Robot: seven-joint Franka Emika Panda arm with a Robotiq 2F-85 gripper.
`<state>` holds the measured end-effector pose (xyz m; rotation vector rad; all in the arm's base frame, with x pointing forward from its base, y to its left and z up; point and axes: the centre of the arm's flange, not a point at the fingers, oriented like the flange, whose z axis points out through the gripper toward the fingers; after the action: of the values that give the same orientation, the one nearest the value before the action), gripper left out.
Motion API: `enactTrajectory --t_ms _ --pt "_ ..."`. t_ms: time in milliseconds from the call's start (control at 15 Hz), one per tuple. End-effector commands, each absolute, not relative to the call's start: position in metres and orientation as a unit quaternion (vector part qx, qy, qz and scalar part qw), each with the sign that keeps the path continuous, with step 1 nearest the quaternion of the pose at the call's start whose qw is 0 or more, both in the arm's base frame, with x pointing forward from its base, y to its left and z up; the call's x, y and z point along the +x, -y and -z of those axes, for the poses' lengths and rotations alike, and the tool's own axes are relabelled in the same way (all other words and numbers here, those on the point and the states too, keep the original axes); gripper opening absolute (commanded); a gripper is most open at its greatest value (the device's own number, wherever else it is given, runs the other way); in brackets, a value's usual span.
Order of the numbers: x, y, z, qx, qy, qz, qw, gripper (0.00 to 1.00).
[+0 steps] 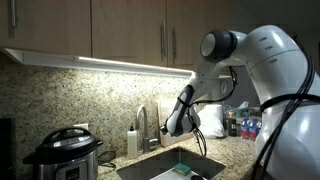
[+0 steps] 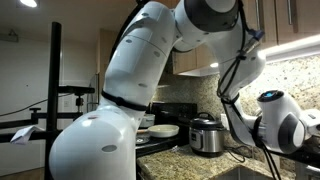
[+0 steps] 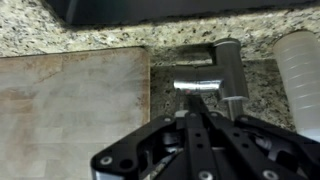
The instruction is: Close the faucet
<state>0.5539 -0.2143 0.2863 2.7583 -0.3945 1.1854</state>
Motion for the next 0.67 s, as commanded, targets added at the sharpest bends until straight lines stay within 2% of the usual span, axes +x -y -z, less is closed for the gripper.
enactTrajectory --t_ms 0,200,600 --pt "0.569 0.255 -0.276 0.9 0.143 -0.407 0.051 0.0" --pt "0.572 0.268 -0.274 0.903 0.14 -0.403 0.047 0.0" --pt "0.582 0.256 -0.27 0.916 0.076 -0.393 -0.009 0.0"
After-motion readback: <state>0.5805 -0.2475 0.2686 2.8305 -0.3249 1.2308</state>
